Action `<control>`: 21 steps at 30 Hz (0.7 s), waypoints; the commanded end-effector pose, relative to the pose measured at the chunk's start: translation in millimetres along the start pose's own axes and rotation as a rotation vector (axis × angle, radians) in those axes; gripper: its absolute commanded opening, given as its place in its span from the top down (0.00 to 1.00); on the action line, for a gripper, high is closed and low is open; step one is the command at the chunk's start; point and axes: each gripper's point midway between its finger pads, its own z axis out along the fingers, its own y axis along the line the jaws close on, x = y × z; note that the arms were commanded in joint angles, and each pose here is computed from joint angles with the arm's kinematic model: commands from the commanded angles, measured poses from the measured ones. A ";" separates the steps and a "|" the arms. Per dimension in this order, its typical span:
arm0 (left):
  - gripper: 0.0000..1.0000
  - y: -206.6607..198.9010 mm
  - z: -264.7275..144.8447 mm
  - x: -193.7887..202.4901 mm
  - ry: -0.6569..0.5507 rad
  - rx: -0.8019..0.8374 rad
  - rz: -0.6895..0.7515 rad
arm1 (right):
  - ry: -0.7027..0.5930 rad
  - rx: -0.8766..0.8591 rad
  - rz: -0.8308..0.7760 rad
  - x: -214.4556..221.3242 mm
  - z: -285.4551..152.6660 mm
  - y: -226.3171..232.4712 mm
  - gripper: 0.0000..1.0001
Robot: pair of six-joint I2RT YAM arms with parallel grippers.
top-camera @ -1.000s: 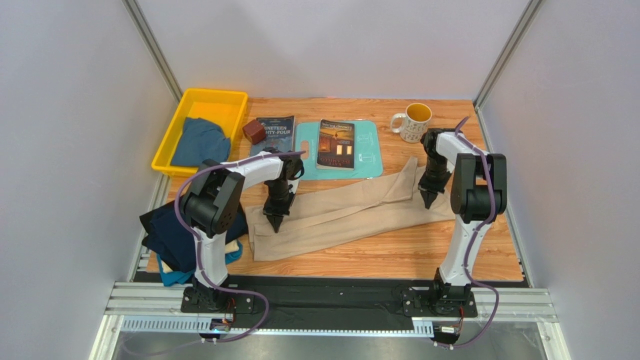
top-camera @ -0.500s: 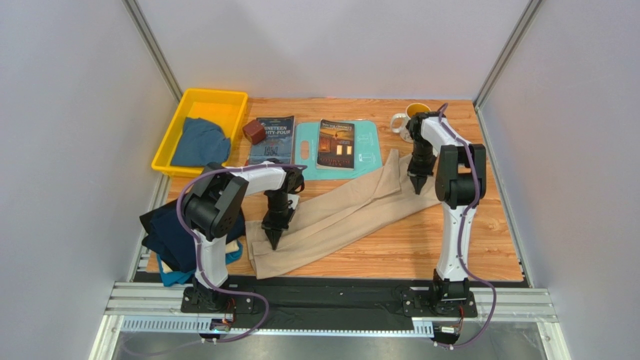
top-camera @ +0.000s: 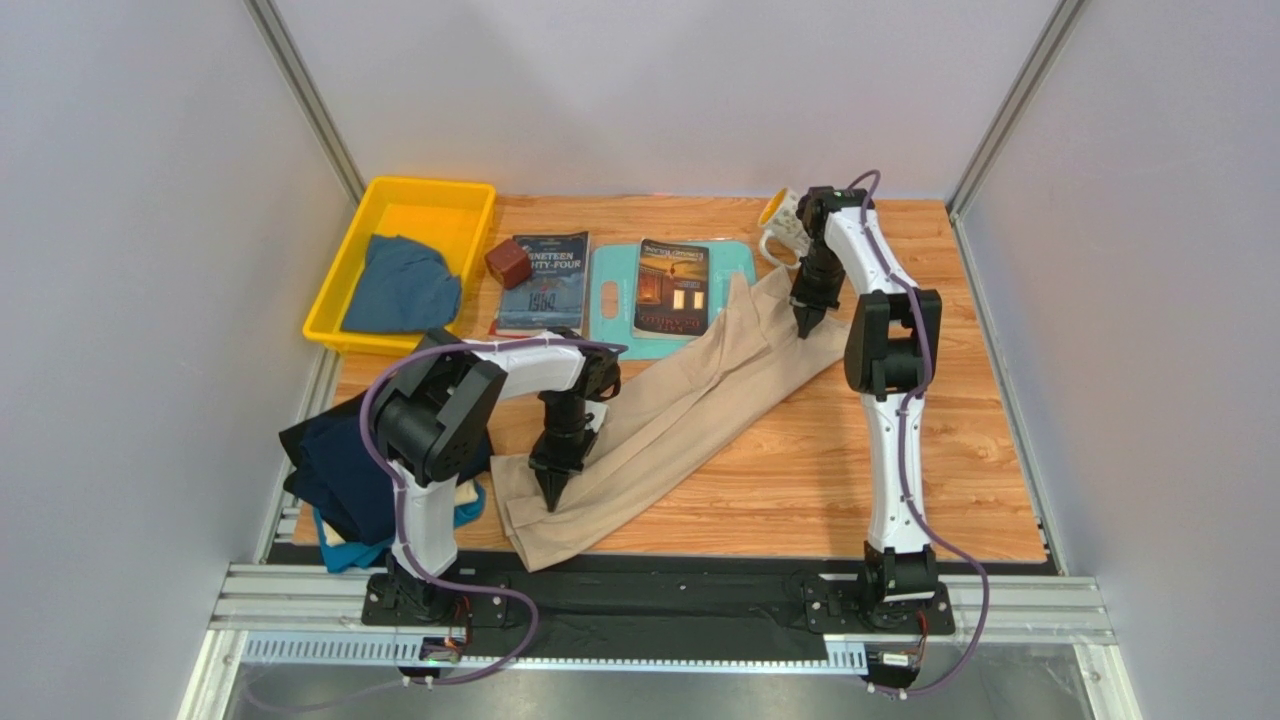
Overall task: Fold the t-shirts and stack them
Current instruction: Fold the tshirt
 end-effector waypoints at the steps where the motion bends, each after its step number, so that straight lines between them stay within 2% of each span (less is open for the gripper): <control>1: 1.00 1.2 -1.1 -2.9 -0.029 -0.025 0.001 | -0.008 -0.031 0.008 -5.5 21.8 11.6 1.00; 17: 1.00 3.2 -1.0 -8.2 -0.033 -0.041 0.031 | -0.056 0.030 0.020 -4.0 11.1 -4.5 1.00; 21: 1.00 6.3 -3.8 -11.7 -0.046 -0.059 0.040 | -0.109 0.028 0.034 -9.8 -8.7 -8.4 0.84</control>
